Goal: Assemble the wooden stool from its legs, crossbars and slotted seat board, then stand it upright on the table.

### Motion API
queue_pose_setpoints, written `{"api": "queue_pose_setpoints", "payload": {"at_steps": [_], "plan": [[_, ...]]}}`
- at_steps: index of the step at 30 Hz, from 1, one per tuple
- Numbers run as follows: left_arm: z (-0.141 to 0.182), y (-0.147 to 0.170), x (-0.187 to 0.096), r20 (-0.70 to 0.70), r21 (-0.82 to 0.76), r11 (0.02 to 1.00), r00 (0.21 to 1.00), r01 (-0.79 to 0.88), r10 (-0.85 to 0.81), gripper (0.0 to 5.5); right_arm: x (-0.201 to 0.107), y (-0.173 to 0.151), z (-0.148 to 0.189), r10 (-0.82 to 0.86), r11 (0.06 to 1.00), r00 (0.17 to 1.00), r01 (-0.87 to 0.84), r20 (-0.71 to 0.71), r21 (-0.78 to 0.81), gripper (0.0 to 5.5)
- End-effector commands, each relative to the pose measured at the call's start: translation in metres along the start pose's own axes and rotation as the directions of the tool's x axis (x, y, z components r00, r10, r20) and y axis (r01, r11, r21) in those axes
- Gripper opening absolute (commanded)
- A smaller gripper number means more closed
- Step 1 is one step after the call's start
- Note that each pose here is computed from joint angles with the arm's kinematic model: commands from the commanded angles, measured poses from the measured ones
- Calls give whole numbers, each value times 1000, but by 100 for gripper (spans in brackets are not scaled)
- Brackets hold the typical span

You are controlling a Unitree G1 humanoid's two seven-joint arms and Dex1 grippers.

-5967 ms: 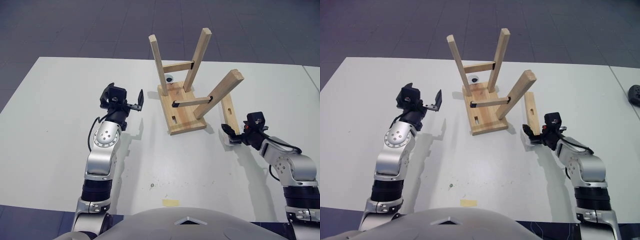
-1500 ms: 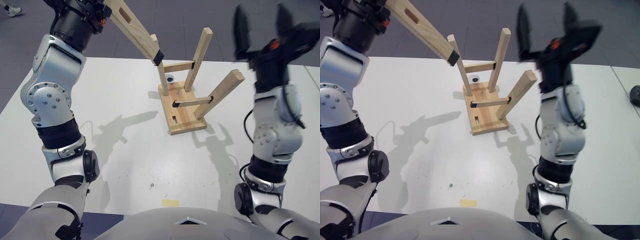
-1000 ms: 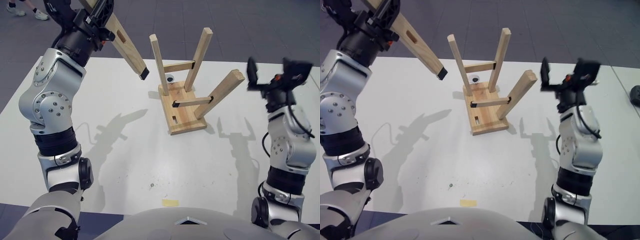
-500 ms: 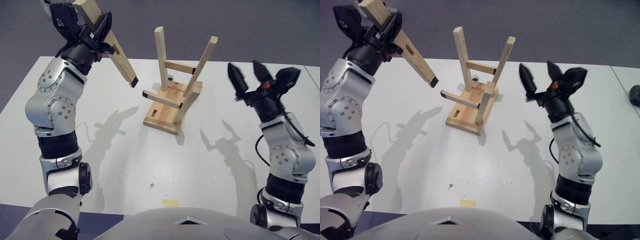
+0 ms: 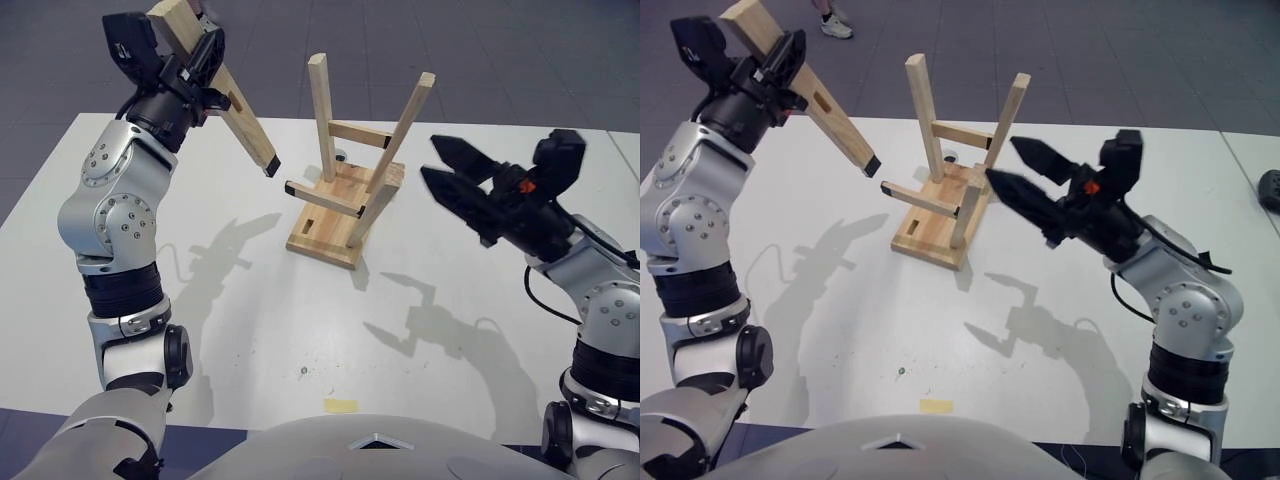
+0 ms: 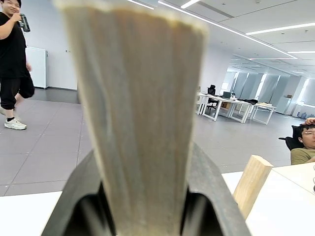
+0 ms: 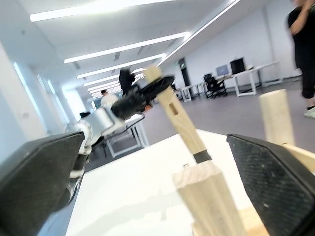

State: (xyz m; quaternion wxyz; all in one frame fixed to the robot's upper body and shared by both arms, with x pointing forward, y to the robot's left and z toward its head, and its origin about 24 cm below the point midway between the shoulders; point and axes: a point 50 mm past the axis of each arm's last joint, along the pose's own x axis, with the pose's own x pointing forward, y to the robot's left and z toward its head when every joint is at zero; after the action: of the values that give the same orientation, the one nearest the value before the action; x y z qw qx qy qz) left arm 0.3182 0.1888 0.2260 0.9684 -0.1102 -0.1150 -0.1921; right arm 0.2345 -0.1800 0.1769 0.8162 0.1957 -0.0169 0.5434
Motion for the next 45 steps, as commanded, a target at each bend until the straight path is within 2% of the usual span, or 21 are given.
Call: {"api": "queue_pose_setpoints", "payload": {"at_steps": [1,4,11,20,28,34,45], "plan": [[-2,0,0,-22,5,1000,1000,4,-4,105,-4,-9,0,12,1000,997,-14,-73,-24,540],[-9,0,-1,-48,-8,1000,999,4,-4,105,-3,-20,-6,-3,999,994,-2,-109,-44,540],[-22,-1,-1,-101,-24,1000,995,12,-14,105,28,-40,-22,41,997,989,-49,-140,-52,540],[-45,-19,-9,-145,-55,998,989,14,-22,105,21,-35,-27,18,996,994,-28,-111,-88,398],[-65,-15,-17,-179,-82,995,983,-56,40,105,15,-25,-31,-32,998,998,28,-54,-65,260],[-80,-16,-19,-176,-217,962,976,-164,127,105,17,-19,-37,-37,998,998,34,-48,-50,249],[-87,-16,-35,-224,-162,970,964,-180,142,105,15,-21,-40,-77,996,997,75,-33,-57,249]]}}
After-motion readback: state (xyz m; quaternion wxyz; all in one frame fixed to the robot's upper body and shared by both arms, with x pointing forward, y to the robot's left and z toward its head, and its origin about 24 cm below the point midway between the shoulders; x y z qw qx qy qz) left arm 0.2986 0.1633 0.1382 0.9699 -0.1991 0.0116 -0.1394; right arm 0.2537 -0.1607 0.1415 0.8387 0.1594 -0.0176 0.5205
